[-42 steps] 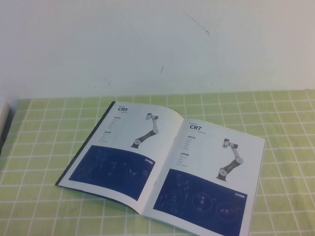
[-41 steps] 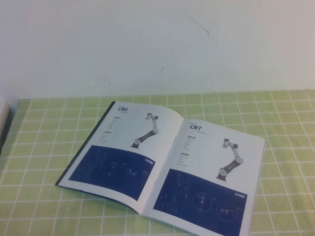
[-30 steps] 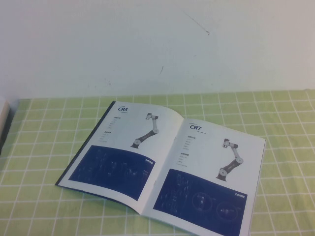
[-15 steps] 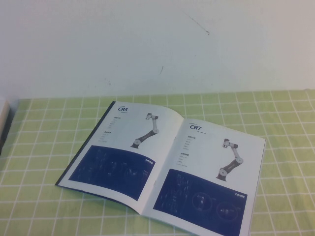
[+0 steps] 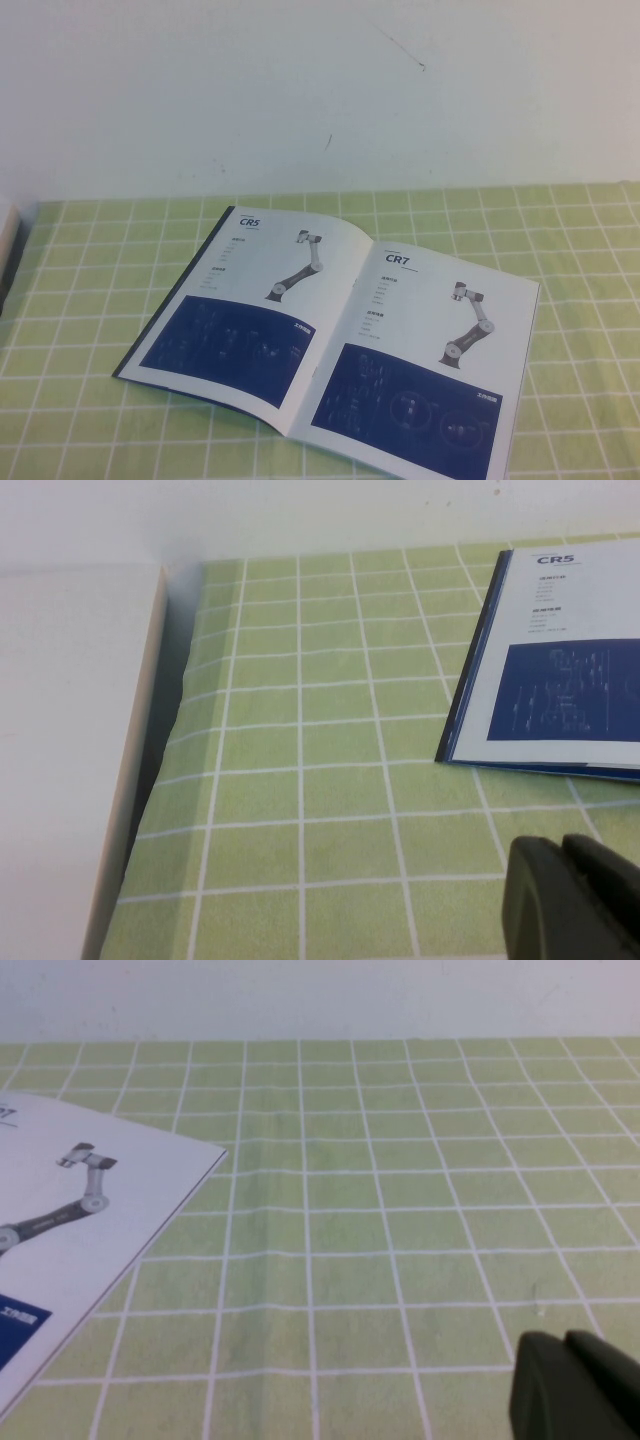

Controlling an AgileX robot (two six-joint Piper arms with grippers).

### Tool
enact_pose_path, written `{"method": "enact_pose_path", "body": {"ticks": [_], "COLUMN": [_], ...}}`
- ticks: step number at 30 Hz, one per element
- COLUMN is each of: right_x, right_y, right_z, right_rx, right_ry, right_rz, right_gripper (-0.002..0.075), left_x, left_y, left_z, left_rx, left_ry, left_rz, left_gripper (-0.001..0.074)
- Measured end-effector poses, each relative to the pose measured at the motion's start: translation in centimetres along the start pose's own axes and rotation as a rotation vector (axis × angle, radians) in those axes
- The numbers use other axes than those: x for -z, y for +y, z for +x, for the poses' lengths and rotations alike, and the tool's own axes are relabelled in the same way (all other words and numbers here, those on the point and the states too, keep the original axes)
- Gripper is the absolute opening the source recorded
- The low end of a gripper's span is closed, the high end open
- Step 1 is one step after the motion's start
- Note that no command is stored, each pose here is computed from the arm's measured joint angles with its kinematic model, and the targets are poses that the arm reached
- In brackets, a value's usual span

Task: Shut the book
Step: 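Close the open booklet and leave it lying on the table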

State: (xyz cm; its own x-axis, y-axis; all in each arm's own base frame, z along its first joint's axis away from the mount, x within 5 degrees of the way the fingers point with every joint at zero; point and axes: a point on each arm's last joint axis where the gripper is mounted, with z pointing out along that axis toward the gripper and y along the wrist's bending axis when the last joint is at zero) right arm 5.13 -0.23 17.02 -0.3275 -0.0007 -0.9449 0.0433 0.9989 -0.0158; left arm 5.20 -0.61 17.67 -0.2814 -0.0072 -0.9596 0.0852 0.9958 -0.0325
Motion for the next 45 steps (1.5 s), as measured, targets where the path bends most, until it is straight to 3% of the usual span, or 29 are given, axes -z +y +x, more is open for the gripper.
{"method": "enact_pose_path", "body": {"ticks": [11,15,24,30,35,39,45], "right_x": [0.0,-0.1,1.7,3.2,3.2,2.3,3.7], "right_y": [-0.1,-0.1,-0.1,-0.1,-0.1,0.0,-0.3], "right_z": [0.0,-0.5,-5.2,-6.9,-6.8,-6.0,-8.3], "right_rx": [0.040,0.055,0.018,-0.066,-0.092,-0.101,-0.069], "right_ry": [-0.004,-0.076,-0.638,-0.888,-0.881,-0.751,-0.537], "right_rz": [0.008,0.013,0.019,-0.018,-0.030,-0.044,0.012], "right_gripper": [-0.0003,-0.0003,-0.0003,-0.0003,-0.0003,-0.0003,-0.0003], "left_x": [0.0,-0.1,1.3,3.0,3.5,3.6,3.0], "left_y": [0.1,0.1,0.2,0.3,0.3,0.3,0.1], "left_z": [-0.1,-0.6,-4.7,-6.6,-7.0,-7.0,-7.8], "left_rx": [-0.057,-0.067,-0.063,-0.063,-0.063,-0.060,-0.042], "left_ry": [-0.011,-0.092,-0.569,-0.856,-0.928,-0.930,-0.599], "left_rz": [-0.012,-0.018,-0.046,-0.064,-0.068,-0.068,-0.034], "left_gripper": [-0.0004,-0.0004,-0.0004,-0.0004,-0.0004,-0.0004,-0.0004]}}
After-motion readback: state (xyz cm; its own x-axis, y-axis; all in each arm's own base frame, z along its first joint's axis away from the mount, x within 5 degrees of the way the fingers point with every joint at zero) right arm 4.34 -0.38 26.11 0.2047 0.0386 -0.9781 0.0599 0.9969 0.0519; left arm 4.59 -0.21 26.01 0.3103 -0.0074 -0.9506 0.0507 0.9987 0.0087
